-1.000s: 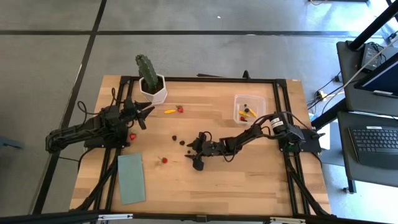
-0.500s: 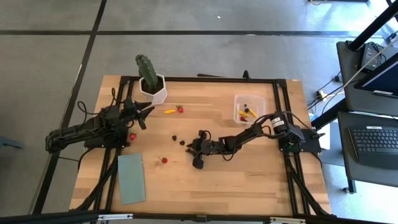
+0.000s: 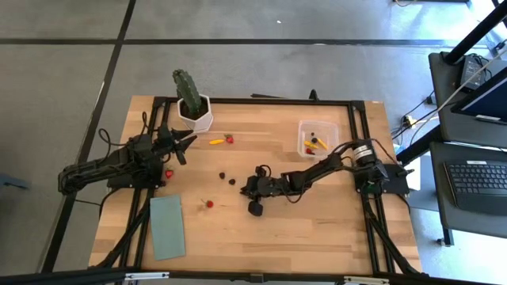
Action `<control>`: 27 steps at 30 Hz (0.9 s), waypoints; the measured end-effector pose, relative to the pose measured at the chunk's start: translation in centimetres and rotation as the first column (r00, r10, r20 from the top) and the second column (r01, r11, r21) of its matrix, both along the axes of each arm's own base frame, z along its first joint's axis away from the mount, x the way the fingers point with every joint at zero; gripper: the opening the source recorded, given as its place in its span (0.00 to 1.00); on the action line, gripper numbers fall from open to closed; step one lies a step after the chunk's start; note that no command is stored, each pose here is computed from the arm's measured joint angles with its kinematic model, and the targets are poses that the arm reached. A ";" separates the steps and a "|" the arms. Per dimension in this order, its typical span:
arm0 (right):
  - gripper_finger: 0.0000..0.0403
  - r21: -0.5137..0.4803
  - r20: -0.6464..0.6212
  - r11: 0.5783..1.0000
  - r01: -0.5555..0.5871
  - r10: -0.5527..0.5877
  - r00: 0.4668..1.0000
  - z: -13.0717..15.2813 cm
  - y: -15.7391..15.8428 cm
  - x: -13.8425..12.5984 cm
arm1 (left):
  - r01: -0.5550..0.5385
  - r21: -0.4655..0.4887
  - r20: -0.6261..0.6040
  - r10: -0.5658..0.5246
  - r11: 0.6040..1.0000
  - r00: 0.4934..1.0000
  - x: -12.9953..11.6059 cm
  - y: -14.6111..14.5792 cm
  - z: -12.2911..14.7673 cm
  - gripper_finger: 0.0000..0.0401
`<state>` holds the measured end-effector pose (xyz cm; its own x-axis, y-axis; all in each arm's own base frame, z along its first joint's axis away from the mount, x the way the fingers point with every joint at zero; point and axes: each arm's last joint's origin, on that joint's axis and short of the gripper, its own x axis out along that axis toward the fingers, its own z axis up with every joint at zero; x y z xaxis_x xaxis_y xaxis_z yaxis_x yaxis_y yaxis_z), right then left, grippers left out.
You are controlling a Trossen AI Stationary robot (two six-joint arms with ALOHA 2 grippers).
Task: Pick and placing Produce into tupperware
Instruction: Put the black blueberry into the transparent bin
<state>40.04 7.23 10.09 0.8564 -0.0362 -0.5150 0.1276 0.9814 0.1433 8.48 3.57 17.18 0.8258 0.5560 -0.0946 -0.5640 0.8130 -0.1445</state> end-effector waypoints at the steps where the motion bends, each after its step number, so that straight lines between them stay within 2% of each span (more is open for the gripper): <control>1: 0.13 0.003 0.023 1.000 0.010 -0.010 1.000 1.3 -0.3 0.0 | 0.000 0.000 0.000 0.000 1.000 1.000 0.0 0.0 0.0 0.31; 3: 0.13 0.006 0.071 0.999 0.040 -0.040 0.997 4.4 -1.4 -0.2 | 0.000 0.000 0.000 0.000 1.000 1.000 0.0 0.0 0.0 0.31; 6: 0.13 0.017 0.075 0.994 0.106 -0.107 0.991 8.5 -3.1 -1.5 | 0.000 0.000 0.000 0.000 1.000 1.000 0.0 0.0 0.0 0.31; 11: 0.13 0.129 0.089 0.962 0.240 -0.252 0.964 16.4 -6.5 -6.1 | 0.000 0.000 0.000 0.000 1.000 1.000 0.0 0.0 0.0 0.31; 14: 0.13 0.223 0.016 0.891 0.395 -0.408 0.913 19.4 -8.5 -10.3 | 0.000 0.000 0.001 0.000 1.000 1.000 0.0 0.0 0.0 0.31; 16: 0.13 0.302 -0.041 0.814 0.497 -0.509 0.860 21.0 -9.7 -13.3 | 0.000 0.000 0.000 0.000 1.000 1.000 0.0 0.0 0.0 0.31; 18: 0.13 0.333 -0.117 0.739 0.585 -0.583 0.804 21.7 -10.6 -16.2 | 0.000 -0.001 0.000 0.000 1.000 1.000 0.0 0.0 0.0 0.31; 23: 0.13 0.238 -0.335 0.568 0.788 -0.714 0.615 21.0 -12.6 -20.5 | 0.000 0.000 0.001 0.000 1.000 1.000 0.0 0.0 0.0 0.31; 27: 0.13 0.151 -0.451 0.512 0.846 -0.726 0.520 19.7 -13.8 -20.9 | -0.020 0.001 0.000 0.020 1.000 1.000 0.0 0.0 0.0 0.31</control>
